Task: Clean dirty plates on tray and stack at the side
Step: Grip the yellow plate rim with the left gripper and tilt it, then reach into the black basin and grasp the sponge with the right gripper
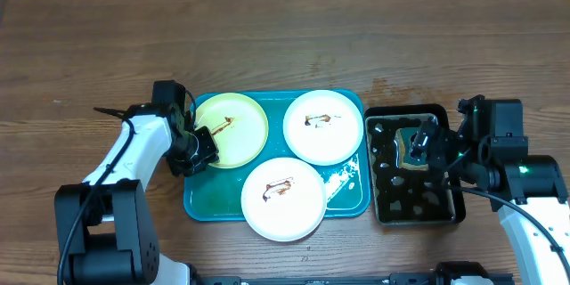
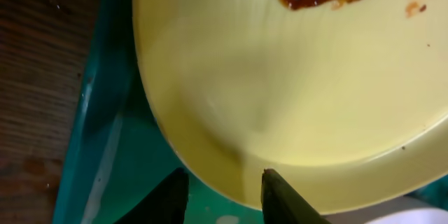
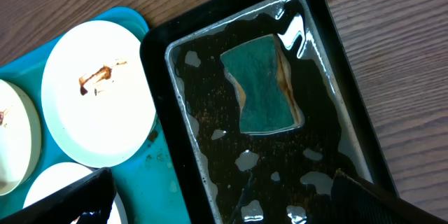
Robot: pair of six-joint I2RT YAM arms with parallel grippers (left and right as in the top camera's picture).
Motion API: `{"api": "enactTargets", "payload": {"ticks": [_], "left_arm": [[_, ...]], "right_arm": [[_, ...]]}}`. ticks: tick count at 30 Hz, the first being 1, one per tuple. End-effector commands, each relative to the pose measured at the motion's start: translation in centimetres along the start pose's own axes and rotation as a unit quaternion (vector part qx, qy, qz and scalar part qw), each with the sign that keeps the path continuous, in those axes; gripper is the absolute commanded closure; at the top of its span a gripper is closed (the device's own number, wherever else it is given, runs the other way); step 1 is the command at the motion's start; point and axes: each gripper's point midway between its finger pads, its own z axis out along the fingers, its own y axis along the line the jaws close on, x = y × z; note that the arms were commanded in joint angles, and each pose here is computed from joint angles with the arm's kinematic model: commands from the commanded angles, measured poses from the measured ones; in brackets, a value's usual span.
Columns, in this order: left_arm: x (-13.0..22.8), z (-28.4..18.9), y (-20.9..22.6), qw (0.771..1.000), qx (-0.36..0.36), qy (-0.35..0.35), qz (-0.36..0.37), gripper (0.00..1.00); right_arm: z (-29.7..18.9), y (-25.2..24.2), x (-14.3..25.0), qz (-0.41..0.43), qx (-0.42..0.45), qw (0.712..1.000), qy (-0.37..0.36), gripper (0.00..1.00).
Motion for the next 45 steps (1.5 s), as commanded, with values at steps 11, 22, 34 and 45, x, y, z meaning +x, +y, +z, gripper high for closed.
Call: {"api": "enactTargets", "payload": {"ticks": [11,22,34,45], "left_arm": [[-0.5,0.8,0.0,1.000,0.001,-0.016,-0.004,0.91],[-1.8,-0.1,-0.6,0.999,0.006,-0.037,-0.001,0.96],[-1.6,-0.5,2.9,0.995,-0.092,-0.046,-0.008,0.96],[-1.4,-0.5,3.3,0.994,-0.100,-0.041,-0.009,0.96]], "right_arm": [[-0.7,0.4,-0.7,-0.004,-0.007,1.000,-0.011,0.00],[-0.7,0.4,-0.7,-0.004,-0.007,1.000,-0.011,0.00],[0.4,0.2,-0.6,-0.014,0.001,1.000,0.009,0.01],[5.7,-2.1,-2.3,-0.018,0.081,0.995,0.059,0.21]]}}
